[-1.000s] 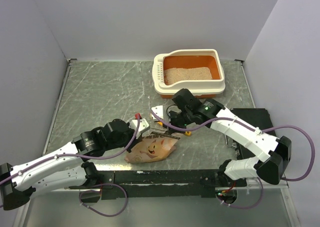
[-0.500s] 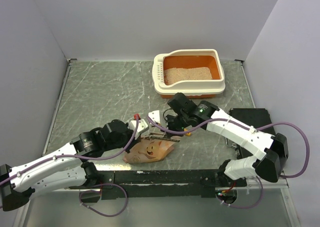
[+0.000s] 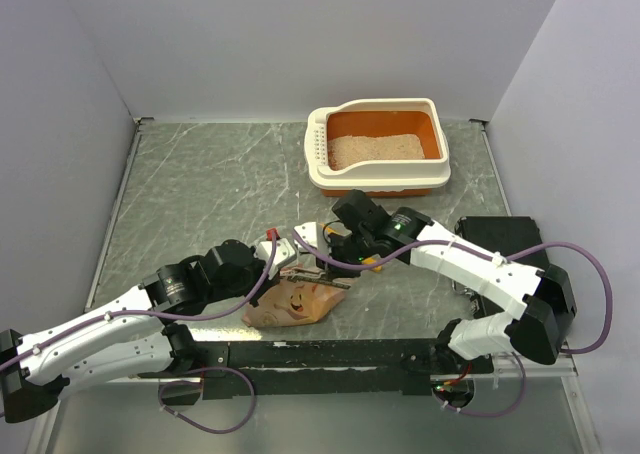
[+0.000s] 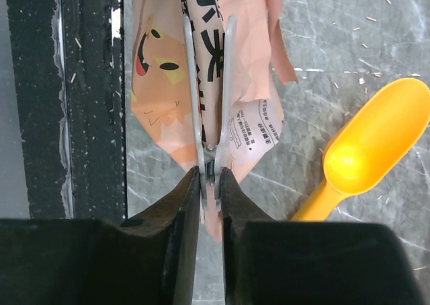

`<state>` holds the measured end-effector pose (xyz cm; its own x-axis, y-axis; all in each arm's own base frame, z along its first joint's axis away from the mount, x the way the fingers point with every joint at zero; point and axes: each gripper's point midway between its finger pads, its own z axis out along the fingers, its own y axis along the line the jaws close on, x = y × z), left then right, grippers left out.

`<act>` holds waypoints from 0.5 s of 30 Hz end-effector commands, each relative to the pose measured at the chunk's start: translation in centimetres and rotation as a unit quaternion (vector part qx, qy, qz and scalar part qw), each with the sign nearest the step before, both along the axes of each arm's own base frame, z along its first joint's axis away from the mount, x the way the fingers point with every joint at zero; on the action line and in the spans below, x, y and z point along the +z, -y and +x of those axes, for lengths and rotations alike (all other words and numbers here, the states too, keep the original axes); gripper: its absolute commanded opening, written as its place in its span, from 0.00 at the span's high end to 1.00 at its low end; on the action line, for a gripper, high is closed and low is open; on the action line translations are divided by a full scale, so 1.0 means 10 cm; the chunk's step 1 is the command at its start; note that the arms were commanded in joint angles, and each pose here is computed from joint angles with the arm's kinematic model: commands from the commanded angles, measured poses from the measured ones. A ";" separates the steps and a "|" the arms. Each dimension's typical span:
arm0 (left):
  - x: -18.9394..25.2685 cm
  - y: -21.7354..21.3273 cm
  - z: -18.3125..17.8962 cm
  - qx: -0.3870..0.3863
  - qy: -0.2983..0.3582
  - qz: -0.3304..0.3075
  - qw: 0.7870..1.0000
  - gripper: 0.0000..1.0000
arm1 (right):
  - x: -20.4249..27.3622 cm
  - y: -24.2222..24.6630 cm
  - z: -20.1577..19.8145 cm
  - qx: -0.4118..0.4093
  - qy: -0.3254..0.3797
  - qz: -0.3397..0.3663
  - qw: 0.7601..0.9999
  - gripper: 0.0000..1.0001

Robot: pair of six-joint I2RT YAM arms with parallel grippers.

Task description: Fill the litter box with clean litter

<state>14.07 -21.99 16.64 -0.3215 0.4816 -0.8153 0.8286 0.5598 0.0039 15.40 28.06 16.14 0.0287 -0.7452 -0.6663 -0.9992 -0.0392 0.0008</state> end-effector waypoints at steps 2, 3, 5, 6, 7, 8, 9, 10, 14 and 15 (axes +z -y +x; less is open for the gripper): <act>0.44 0.17 0.15 0.015 0.044 -0.081 0.996 0.99 | -0.06 -0.11 -0.13 0.018 -0.023 0.018 0.999 0.58; 0.43 0.17 0.15 0.015 0.043 -0.079 0.996 0.99 | -0.05 -0.12 -0.13 0.018 -0.022 0.020 0.999 0.48; 0.44 0.18 0.14 0.013 0.043 -0.080 0.996 0.99 | -0.05 -0.11 -0.13 0.020 -0.021 0.018 0.999 0.01; 0.43 0.18 0.14 0.013 0.042 -0.078 0.996 0.99 | -0.04 -0.11 -0.13 0.019 -0.020 0.019 0.999 0.00; 0.42 0.18 0.14 0.013 0.041 -0.078 0.996 0.99 | -0.05 -0.10 -0.13 0.018 -0.019 0.018 0.999 0.00; 0.42 0.18 0.14 0.013 0.041 -0.078 0.996 0.99 | -0.03 -0.10 -0.12 0.016 -0.015 0.019 1.000 0.00; 0.42 0.18 0.14 0.013 0.042 -0.078 0.996 0.99 | -0.01 -0.11 -0.11 0.014 -0.012 0.022 1.000 0.00; 0.41 0.18 0.15 0.014 0.041 -0.076 0.996 0.99 | 0.00 -0.11 -0.09 0.012 -0.008 0.024 1.000 0.00; 0.40 0.18 0.15 0.014 0.041 -0.075 0.996 0.99 | 0.20 -0.11 0.01 -0.016 0.030 0.056 0.998 0.00; 0.40 0.18 0.16 0.017 0.042 -0.074 0.996 0.99 | 0.24 -0.09 0.08 -0.036 0.047 0.056 0.997 0.00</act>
<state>14.23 -21.99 16.80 -0.3180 0.4759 -0.8200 0.8252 0.5648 0.0077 14.77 28.53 15.54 0.0135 -0.7324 -0.6807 -0.9992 -0.0348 0.0175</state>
